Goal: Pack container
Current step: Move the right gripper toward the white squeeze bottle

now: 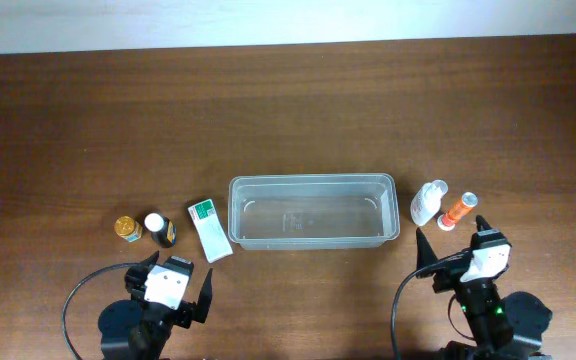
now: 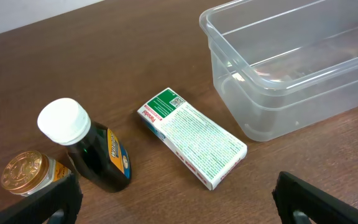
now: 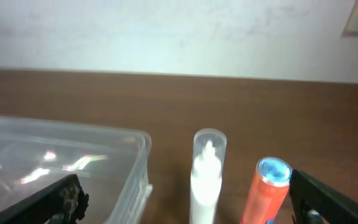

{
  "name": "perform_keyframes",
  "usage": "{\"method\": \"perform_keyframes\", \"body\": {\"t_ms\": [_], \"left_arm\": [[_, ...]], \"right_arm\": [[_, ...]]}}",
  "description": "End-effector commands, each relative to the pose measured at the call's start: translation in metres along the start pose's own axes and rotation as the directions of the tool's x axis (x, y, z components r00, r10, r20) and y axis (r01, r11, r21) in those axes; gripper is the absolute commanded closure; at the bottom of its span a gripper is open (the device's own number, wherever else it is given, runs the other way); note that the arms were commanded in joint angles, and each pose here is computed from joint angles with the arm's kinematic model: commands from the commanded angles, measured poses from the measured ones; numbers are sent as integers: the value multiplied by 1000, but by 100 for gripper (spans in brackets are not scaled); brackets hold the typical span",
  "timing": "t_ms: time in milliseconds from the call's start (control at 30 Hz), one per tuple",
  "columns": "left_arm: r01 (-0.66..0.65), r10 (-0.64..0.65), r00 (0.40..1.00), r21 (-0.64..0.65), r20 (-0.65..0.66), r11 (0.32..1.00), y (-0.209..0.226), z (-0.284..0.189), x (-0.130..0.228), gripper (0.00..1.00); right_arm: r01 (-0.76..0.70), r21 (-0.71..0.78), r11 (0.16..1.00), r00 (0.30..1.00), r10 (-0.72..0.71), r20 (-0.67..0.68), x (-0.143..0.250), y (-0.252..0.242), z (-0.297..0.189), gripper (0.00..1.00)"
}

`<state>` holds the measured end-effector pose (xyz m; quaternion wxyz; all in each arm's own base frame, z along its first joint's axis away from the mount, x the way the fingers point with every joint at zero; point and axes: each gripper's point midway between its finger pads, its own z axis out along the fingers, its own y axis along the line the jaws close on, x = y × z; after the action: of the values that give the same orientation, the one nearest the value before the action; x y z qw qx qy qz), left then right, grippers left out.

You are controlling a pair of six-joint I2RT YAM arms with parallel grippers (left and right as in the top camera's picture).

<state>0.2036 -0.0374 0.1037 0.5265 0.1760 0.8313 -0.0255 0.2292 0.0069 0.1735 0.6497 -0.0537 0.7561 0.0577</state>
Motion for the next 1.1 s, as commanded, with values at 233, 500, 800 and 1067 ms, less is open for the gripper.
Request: {"method": "perform_keyframes", "body": {"t_ms": [233, 500, 800, 1067], "left_arm": [[-8, 8, 1000, 7, 11, 1000, -1, 0, -1, 0], [-8, 8, 1000, 7, 11, 1000, -1, 0, -1, 1], [-8, 8, 1000, 7, 11, 1000, -1, 0, -1, 1], [-8, 8, 1000, 7, 11, 1000, -1, 0, -1, 1]], "right_arm": [[-107, 106, 989, 990, 115, -78, -108, -18, -13, 2], [-215, 123, 969, 906, 245, -347, -193, -31, 7, 2], [-354, 115, 928, 640, 330, -694, -137, -25, 58, 1], [-199, 193, 961, 367, 256, -895, -45, -18, 100, 0]]}}
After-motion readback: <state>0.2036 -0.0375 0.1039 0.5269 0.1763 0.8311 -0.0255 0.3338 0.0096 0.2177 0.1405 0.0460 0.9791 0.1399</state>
